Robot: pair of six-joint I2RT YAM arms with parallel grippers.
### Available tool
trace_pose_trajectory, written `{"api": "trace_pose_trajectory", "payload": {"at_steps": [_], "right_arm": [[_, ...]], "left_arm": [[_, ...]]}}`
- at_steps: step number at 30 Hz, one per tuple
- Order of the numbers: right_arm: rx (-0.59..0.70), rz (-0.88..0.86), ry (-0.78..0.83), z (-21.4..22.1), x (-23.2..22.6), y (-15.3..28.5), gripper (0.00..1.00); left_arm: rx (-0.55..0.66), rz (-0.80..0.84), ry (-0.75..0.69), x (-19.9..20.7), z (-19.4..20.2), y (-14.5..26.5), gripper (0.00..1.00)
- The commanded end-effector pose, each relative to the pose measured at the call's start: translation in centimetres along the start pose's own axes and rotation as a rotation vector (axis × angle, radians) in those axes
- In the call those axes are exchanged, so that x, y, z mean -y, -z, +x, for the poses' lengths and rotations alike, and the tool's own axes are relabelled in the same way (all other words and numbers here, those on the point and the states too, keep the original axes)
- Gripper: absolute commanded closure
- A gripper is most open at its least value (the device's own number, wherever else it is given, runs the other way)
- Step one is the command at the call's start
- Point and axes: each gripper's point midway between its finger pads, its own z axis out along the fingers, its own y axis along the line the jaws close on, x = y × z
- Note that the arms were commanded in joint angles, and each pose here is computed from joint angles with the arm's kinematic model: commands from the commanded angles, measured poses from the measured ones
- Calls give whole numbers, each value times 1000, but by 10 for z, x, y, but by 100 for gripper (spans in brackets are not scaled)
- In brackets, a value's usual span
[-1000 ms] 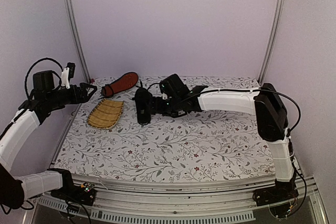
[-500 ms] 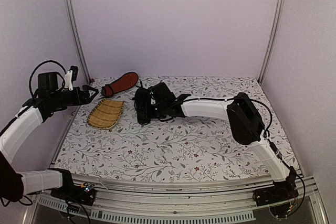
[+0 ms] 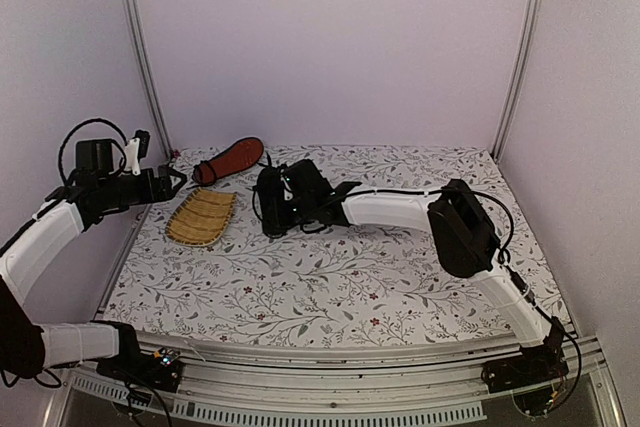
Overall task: Tie the shoes
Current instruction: Move the shoe to the center of the board.
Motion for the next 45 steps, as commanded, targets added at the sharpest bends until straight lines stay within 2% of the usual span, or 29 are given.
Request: {"api": "trace_pose_trajectory", "payload": {"at_steps": [1, 3, 4, 10, 15, 23, 33, 35, 38, 41, 43, 45], "right_arm": [[-31, 17, 28, 14, 5, -9, 78], [-18, 26, 19, 5, 1, 1, 95], [6, 29, 13, -8, -4, 11, 97], [154, 156, -2, -61, 3, 85, 98], [204, 256, -24, -69, 22, 147, 98], [41, 336, -118, 8, 56, 186, 98], [-216, 202, -216, 121, -9, 205, 98], [-253, 176, -247, 133, -17, 208, 91], [-235, 156, -264, 127, -22, 221, 69], [-158, 135, -228, 102, -25, 239, 45], [-123, 139, -201, 88, -21, 249, 37], [-92, 149, -219, 73, -6, 257, 35]], "left_arm": [[-8, -49, -4, -11, 2, 0, 4], [-4, -85, 4, -17, 1, 0, 4], [-4, -110, 12, -22, 1, 1, 4], [14, -179, 20, -33, -3, 5, 5], [7, -186, 22, -35, -2, 5, 5], [-20, -188, 45, -38, 3, -1, 4], [-47, -173, 60, -38, 9, -7, 5], [-52, -164, 60, -37, 10, -8, 6], [-49, -113, 48, -27, 9, -9, 7], [-44, -38, 28, -5, 9, -12, 8], [-56, -10, 13, 17, 15, -17, 9], [-75, 53, 8, 51, 26, -25, 9]]}}
